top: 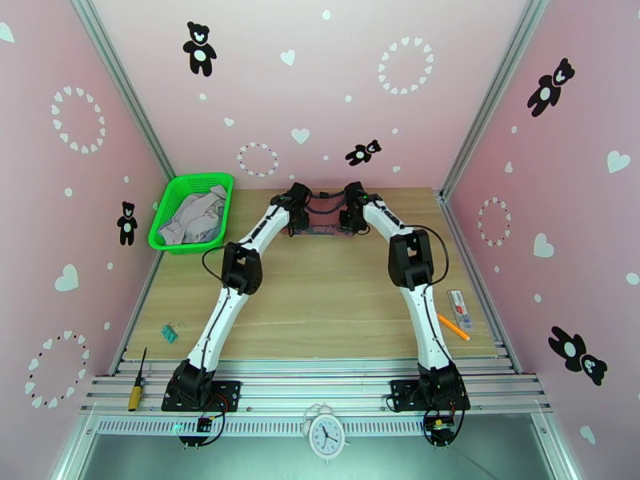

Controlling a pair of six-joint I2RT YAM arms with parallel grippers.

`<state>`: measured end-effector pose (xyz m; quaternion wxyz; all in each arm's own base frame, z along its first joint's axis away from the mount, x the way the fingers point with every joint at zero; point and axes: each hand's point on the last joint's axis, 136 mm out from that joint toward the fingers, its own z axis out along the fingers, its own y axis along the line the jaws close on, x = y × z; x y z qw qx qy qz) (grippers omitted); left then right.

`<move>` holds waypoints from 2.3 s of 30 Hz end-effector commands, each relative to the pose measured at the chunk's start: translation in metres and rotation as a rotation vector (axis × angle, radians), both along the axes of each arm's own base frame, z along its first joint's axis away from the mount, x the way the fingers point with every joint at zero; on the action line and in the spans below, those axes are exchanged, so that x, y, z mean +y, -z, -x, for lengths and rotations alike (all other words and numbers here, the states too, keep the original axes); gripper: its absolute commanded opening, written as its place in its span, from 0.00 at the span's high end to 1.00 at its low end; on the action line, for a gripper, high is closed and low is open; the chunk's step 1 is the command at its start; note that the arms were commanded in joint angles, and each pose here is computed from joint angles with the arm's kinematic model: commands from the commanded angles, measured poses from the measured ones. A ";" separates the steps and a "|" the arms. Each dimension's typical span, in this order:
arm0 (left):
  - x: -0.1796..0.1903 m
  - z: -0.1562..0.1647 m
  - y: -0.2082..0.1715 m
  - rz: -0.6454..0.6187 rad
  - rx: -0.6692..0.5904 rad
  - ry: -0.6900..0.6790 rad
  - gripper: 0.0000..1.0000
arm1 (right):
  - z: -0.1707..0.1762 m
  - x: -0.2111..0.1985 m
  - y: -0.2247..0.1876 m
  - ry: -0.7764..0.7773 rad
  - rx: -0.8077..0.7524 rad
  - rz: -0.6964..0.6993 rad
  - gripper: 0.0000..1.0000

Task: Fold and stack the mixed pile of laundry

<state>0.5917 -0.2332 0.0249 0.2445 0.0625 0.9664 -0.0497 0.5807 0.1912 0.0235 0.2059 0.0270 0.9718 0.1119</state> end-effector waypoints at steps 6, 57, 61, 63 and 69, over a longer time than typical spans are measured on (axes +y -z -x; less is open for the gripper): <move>0.028 -0.014 0.017 0.089 0.036 -0.012 0.55 | -0.013 -0.020 0.045 0.088 0.076 -0.046 0.81; 0.361 0.048 -0.088 0.043 -0.081 -0.693 0.05 | 0.246 0.021 -0.041 -0.271 0.076 0.042 0.22; 0.359 0.041 -0.092 0.062 -0.105 -0.677 0.31 | 0.246 0.030 -0.037 -0.289 0.087 0.051 0.23; 0.359 0.038 -0.098 0.062 -0.122 -0.671 0.48 | 0.248 0.034 -0.036 -0.297 0.093 0.060 0.24; 0.358 0.040 -0.138 0.068 -0.188 -0.656 1.00 | 0.252 0.038 -0.043 -0.306 0.081 0.073 0.24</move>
